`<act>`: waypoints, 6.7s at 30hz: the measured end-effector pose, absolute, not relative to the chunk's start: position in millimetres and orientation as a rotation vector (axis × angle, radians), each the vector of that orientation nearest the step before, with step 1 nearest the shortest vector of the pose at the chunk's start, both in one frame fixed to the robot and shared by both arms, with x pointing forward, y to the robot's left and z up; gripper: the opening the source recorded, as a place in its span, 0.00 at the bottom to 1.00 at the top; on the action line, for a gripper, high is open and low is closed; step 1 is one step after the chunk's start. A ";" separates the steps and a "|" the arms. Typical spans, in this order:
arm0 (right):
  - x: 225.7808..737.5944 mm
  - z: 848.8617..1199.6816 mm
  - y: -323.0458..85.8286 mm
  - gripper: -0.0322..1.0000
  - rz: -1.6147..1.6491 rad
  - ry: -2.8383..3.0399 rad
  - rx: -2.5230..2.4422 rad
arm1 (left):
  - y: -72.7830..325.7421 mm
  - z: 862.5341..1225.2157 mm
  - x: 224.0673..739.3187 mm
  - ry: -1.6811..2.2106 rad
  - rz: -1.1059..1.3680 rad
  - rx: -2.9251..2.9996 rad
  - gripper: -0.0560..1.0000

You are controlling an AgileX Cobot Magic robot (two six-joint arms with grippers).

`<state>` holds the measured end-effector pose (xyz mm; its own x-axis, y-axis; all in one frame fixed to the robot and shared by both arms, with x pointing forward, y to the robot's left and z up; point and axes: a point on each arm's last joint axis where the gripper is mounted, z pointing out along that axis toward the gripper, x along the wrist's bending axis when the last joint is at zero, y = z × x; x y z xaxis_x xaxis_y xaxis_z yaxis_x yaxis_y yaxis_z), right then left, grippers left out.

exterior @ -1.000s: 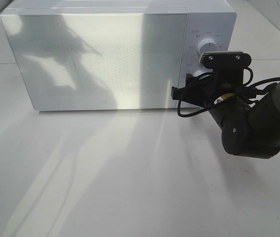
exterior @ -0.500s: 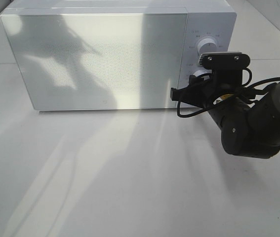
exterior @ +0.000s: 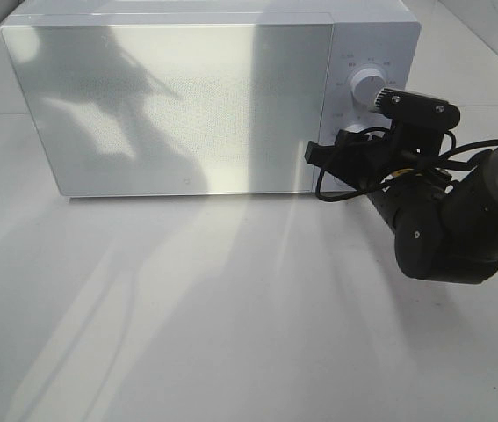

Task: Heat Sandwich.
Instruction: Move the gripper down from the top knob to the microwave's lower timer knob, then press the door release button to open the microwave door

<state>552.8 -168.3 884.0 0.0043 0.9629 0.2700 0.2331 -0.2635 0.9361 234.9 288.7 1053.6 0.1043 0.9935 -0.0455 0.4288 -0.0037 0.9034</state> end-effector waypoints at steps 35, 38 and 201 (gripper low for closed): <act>552.2 884.1 -169.8 0.46 1.893 0.364 2.341 | 288.7 1053.6 234.9 1.445 0.866 1.559 0.98; 552.2 884.1 -169.9 0.46 1.917 0.299 2.376 | 288.7 1053.6 234.9 1.445 0.866 1.559 0.98; 267.1 1091.5 -305.1 0.76 0.818 1.888 1.553 | 288.7 1053.6 234.9 1.445 0.866 1.559 0.98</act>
